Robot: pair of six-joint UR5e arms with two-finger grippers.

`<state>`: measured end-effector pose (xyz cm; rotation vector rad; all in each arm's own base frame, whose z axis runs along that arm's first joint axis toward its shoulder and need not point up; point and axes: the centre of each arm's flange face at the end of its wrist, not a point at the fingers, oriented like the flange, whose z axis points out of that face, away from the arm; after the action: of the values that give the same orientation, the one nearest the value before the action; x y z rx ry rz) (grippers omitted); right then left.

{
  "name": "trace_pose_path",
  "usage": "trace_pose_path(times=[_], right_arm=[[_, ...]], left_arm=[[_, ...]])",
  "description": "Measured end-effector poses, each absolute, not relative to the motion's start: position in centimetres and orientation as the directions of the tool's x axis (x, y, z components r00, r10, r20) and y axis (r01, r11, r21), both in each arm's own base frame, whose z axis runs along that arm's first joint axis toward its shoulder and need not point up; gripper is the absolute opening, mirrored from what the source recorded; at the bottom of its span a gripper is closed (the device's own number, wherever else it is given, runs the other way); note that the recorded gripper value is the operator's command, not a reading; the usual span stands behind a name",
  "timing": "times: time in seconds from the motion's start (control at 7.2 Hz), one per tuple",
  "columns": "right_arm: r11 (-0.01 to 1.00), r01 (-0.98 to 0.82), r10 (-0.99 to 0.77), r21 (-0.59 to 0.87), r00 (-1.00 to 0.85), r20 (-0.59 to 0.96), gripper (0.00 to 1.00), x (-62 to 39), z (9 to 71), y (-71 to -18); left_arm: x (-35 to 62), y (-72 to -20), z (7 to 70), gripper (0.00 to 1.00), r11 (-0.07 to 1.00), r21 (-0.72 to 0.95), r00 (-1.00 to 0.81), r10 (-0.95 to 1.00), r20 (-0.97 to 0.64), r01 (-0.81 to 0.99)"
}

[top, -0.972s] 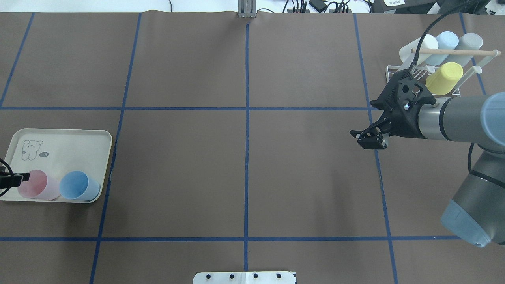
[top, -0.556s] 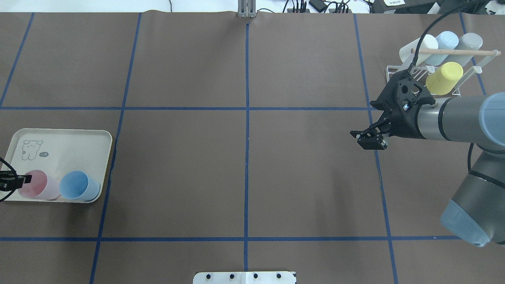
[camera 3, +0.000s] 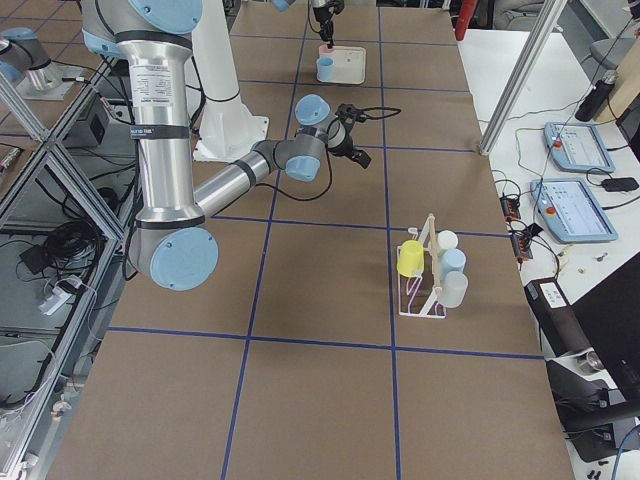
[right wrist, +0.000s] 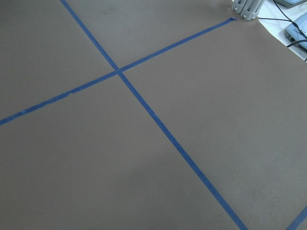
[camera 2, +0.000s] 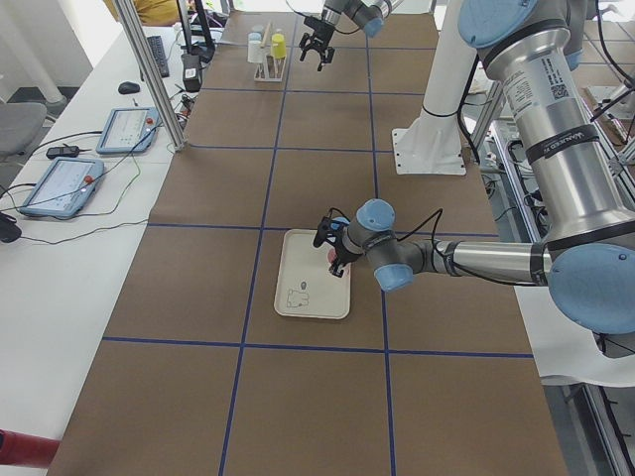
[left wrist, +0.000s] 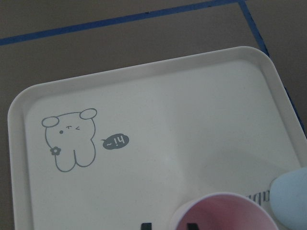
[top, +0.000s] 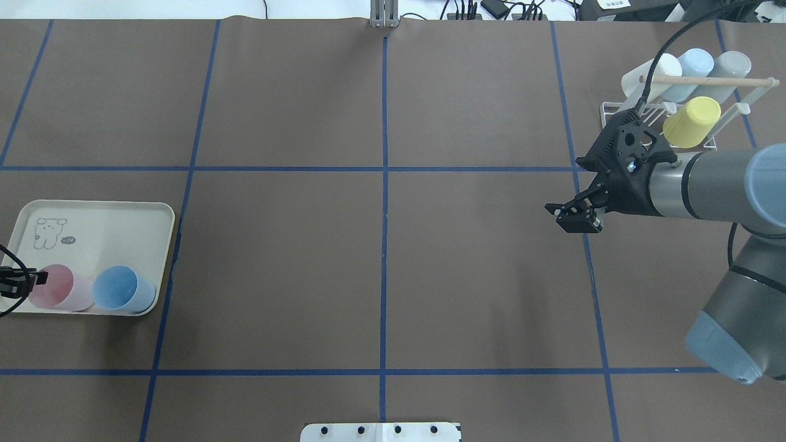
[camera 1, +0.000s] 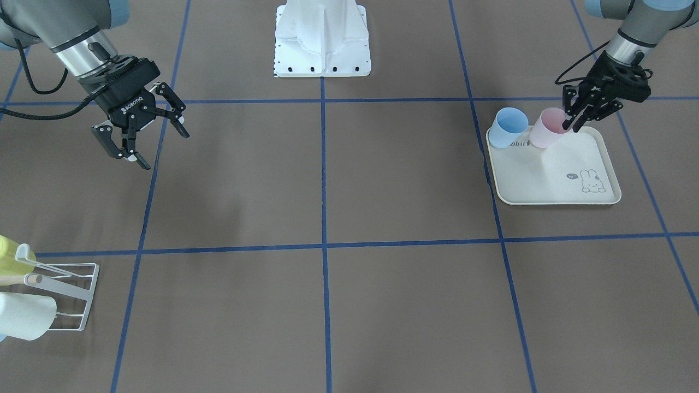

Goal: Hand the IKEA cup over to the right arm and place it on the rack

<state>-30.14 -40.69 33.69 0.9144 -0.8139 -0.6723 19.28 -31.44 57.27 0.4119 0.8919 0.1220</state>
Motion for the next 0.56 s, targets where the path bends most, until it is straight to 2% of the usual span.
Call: trace_pose_path(times=[0.56], right_arm=[[0.439, 0.155, -0.801, 0.885, 0.512, 0.308, 1.0, -31.3, 32.8, -40.8]], left_arm=[[18.0, -31.9, 55.5, 0.0, 0.902, 0.42, 0.619, 0.276, -0.736, 0.098]])
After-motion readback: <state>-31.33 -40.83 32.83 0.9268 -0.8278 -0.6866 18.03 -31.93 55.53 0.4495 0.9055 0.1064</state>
